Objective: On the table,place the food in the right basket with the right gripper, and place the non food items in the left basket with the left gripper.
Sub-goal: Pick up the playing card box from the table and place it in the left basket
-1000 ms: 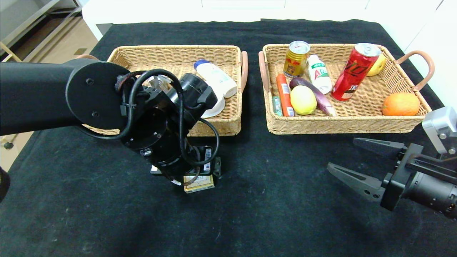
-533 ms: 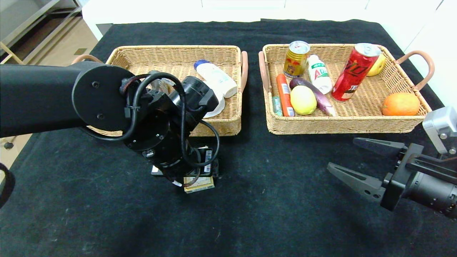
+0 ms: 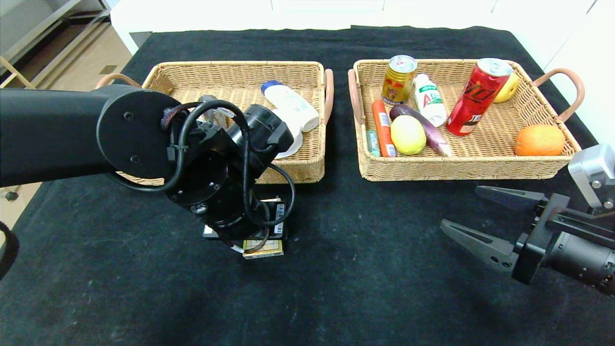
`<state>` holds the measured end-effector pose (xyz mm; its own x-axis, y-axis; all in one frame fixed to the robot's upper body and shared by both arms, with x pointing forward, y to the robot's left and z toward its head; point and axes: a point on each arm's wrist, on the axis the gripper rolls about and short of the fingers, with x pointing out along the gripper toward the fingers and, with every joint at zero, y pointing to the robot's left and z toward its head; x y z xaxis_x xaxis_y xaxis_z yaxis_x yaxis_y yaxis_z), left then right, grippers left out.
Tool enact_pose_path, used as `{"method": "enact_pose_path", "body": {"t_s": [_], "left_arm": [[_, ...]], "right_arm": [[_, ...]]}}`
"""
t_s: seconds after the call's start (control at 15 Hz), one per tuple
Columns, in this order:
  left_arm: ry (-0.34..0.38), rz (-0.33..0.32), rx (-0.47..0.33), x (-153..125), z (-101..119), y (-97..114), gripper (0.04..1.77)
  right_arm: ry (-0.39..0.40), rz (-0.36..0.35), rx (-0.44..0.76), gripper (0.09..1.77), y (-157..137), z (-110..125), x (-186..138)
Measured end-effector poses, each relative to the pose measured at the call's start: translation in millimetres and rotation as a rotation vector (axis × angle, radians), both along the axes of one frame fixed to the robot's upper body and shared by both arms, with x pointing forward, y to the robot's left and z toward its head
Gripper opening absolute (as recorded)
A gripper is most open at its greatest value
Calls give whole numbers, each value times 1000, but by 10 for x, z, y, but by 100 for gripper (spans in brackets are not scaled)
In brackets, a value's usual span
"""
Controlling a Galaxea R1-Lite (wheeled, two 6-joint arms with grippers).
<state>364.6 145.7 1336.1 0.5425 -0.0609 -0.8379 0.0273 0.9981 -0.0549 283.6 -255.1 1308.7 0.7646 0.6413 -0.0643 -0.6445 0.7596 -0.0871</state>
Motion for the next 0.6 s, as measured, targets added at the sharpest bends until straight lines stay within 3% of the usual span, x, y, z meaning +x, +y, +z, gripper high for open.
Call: {"method": "enact_pose_path", "body": {"t_s": [0.6], "left_arm": [[-12, -4, 2, -42, 62, 19, 103]], "right_arm": [[3, 0, -1, 171, -1, -8, -2]]}}
